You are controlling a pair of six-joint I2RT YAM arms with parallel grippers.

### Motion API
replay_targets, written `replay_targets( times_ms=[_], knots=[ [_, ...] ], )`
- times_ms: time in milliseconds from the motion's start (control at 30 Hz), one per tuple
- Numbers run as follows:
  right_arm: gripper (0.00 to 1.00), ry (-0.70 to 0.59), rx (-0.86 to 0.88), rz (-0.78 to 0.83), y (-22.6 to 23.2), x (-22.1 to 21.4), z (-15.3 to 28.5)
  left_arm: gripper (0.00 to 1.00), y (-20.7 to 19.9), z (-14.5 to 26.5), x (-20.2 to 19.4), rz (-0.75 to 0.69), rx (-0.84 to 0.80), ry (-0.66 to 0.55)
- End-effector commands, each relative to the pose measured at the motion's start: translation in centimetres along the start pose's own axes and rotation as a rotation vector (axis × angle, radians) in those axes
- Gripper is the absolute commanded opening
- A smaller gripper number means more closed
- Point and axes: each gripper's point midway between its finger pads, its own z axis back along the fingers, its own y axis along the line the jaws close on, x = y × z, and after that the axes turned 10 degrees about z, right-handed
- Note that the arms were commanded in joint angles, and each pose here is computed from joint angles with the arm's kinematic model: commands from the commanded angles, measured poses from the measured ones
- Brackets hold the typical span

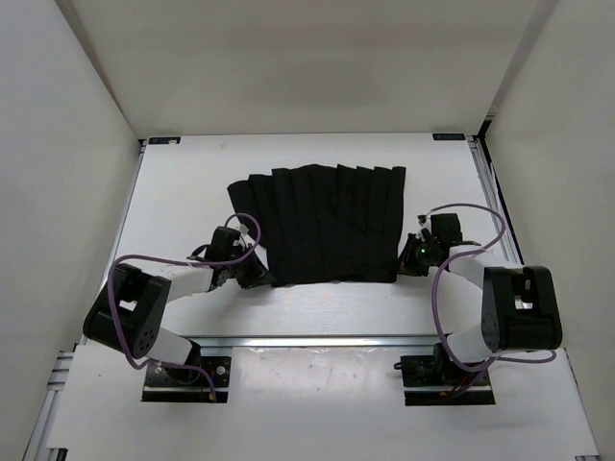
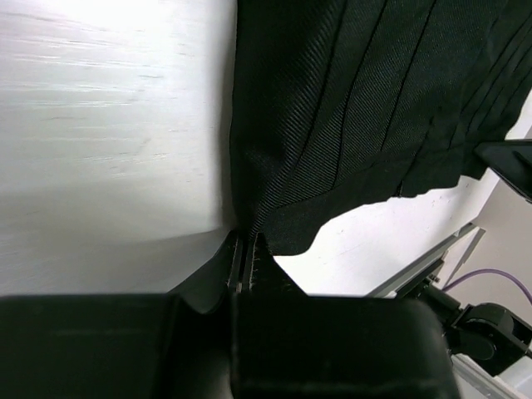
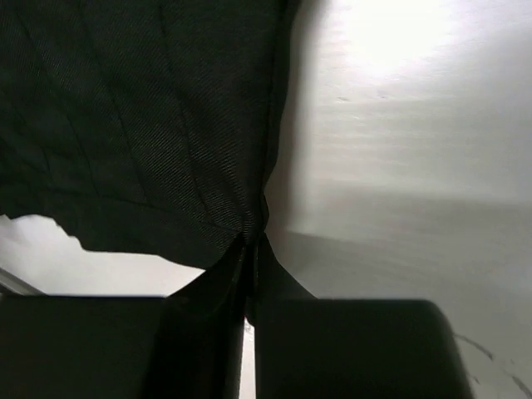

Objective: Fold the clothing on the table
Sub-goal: Fold the skirt

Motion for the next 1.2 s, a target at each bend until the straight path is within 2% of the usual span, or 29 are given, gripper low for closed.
replay_targets(
  times_ms=[0, 33, 133, 300, 400, 467, 567, 633, 700, 767, 867, 1000, 1167],
  knots=[
    [0.00, -0.138, 0.085, 0.087, 2.7, 4.5, -0.1, 0.00, 1.2, 1.0, 0.2, -0.015, 0.022, -0.008],
    [0.00, -0.135, 0.103, 0.105, 3.6, 4.8, 0.1, 0.00, 0.9, 1.1, 1.2, -0.007, 0.012, -0.029],
    [0.00, -0.260, 0.118, 0.190, 6.4, 10.7, 2.6, 0.00, -1.8, 1.7, 4.6, -0.015, -0.036, -0.073],
    [0.00, -0.430, 0.097, 0.257, 8.9, 17.8, 6.8, 0.00, -10.1, 3.9, 12.8, -0.068, -0.176, -0.200],
    [0.00, -0.476, 0.085, 0.264, 9.2, 19.1, 8.3, 0.00, -12.9, 5.6, 15.3, -0.091, -0.227, -0.244],
    [0.00, -0.448, 0.101, 0.252, 9.2, 17.9, 8.6, 0.00, -13.2, 6.3, 14.7, -0.103, -0.242, -0.232],
    [0.00, -0.344, 0.110, 0.238, 8.6, 13.6, 7.5, 0.00, -11.5, 7.0, 12.2, -0.104, -0.239, -0.208],
    [0.00, -0.242, 0.119, 0.217, 8.1, 9.1, 7.0, 0.00, -9.0, 6.9, 9.2, -0.089, -0.209, -0.158],
    [0.00, -0.162, 0.136, 0.195, 8.5, 5.5, 7.1, 0.00, -8.5, 8.1, 6.4, -0.109, -0.233, -0.123],
    [0.00, -0.139, 0.153, 0.185, 8.9, 2.4, 8.5, 0.00, -7.3, 8.7, 3.7, -0.097, -0.228, -0.070],
    [0.00, -0.072, 0.158, 0.131, 9.5, -1.6, 11.1, 0.00, -5.8, 10.4, 0.7, -0.080, -0.252, -0.061],
    [0.00, -0.098, 0.187, 0.108, 10.6, -2.8, 14.1, 0.00, -6.9, 14.0, 0.8, -0.054, -0.316, -0.170],
    [0.00, -0.191, 0.165, 0.098, 10.8, 1.2, 15.5, 0.00, -10.5, 16.2, 4.3, -0.075, -0.309, -0.283]
  ],
)
